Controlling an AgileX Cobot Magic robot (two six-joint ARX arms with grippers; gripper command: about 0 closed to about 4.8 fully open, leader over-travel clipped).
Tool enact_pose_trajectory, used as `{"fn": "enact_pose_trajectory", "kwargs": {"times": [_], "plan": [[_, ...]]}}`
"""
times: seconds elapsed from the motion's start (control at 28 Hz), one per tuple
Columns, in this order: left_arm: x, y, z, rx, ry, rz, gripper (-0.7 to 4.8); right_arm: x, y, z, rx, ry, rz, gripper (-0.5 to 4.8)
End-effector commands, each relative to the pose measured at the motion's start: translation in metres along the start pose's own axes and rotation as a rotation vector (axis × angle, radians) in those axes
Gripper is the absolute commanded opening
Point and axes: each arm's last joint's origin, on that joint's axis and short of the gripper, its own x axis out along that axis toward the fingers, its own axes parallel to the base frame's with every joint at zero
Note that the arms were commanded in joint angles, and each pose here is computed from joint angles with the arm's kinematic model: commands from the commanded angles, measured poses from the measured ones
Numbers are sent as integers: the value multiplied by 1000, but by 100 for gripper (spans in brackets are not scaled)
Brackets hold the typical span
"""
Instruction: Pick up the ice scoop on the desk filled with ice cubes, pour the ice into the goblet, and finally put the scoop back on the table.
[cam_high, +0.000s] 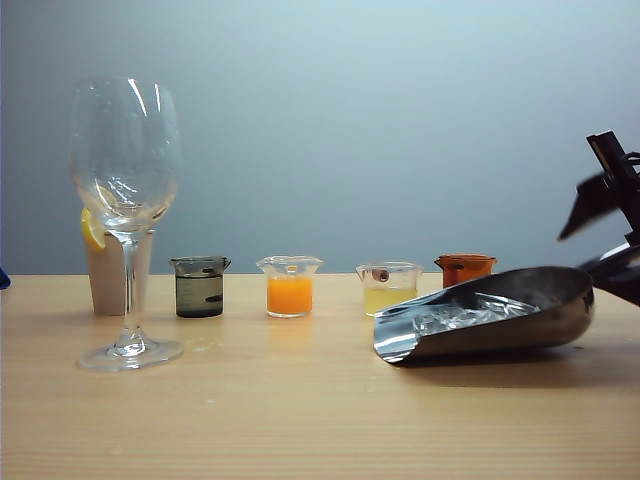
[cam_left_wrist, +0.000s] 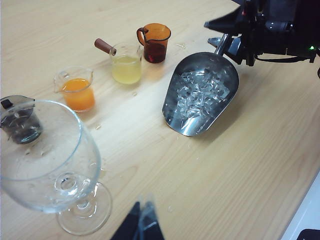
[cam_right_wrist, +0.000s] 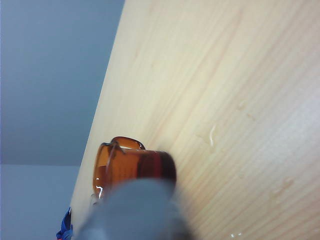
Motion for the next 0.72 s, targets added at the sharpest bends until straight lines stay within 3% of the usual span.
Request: {"fn": "enact_pose_trajectory", "kwargs": {"times": [0.04,0.43,0.72], "plan": [[-1,0,1,2,-8,-3,-5,0,4,1,12,-13,31,-8],[-1,0,1,2,-8,0,-5,-2,-5,8,202,-17,-31,-6],[-1,0,2,2,-9,0,-5,-2,4,14,269,1,74,-6]]}}
